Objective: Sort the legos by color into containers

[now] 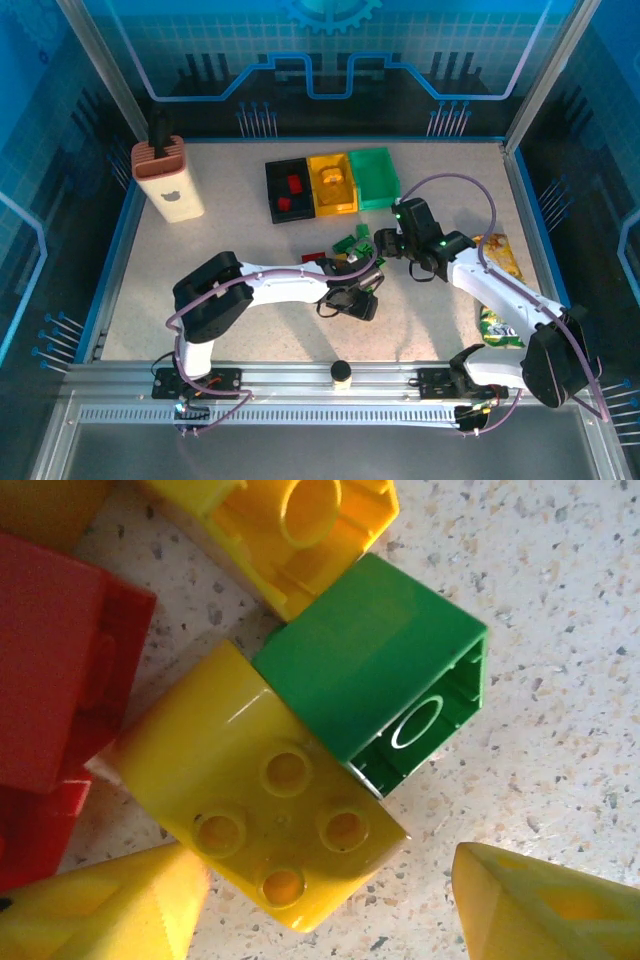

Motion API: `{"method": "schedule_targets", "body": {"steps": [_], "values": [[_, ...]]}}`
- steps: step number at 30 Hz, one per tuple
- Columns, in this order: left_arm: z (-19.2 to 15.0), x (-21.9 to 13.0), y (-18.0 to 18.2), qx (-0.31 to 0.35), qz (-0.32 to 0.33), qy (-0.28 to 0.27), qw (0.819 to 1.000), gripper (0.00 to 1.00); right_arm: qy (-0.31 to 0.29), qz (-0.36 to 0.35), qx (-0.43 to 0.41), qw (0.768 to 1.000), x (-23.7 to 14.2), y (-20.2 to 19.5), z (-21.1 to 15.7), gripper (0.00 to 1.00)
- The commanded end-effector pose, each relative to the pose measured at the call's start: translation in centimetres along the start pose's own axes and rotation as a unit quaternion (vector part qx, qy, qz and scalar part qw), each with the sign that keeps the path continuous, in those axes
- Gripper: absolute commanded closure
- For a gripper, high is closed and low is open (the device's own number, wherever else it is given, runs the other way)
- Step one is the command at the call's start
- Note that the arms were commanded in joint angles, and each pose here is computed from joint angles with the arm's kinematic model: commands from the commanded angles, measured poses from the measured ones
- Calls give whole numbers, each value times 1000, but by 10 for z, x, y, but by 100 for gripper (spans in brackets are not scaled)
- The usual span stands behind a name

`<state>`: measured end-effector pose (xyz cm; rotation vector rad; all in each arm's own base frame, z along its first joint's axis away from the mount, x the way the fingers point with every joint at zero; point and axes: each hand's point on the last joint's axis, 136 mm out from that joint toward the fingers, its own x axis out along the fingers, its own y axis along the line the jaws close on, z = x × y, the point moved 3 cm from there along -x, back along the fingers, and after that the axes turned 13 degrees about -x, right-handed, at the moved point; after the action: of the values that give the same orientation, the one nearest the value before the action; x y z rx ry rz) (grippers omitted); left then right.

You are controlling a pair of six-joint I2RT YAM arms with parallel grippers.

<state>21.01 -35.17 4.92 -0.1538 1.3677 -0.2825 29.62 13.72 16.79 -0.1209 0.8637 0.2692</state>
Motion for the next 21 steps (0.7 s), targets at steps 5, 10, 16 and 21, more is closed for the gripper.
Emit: {"method": "schedule_targets", "body": {"steps": [5, 10, 16, 21], "values": [[-3, 5, 24, -3, 68, 0, 998, 41, 0, -7, 17, 1000, 3, -8, -10, 38], [-1, 3, 28, 0, 78, -6, 997, 48, 0, -6, 19, 1000, 4, -9, -10, 38], [1, 0, 26, 3, 74, -13, 997, 39, 0, -3, 20, 1000, 4, -8, -10, 38], [7, -1, 18, 3, 65, -23, 998, 34, 0, -4, 22, 1000, 4, -9, -8, 38]]}}
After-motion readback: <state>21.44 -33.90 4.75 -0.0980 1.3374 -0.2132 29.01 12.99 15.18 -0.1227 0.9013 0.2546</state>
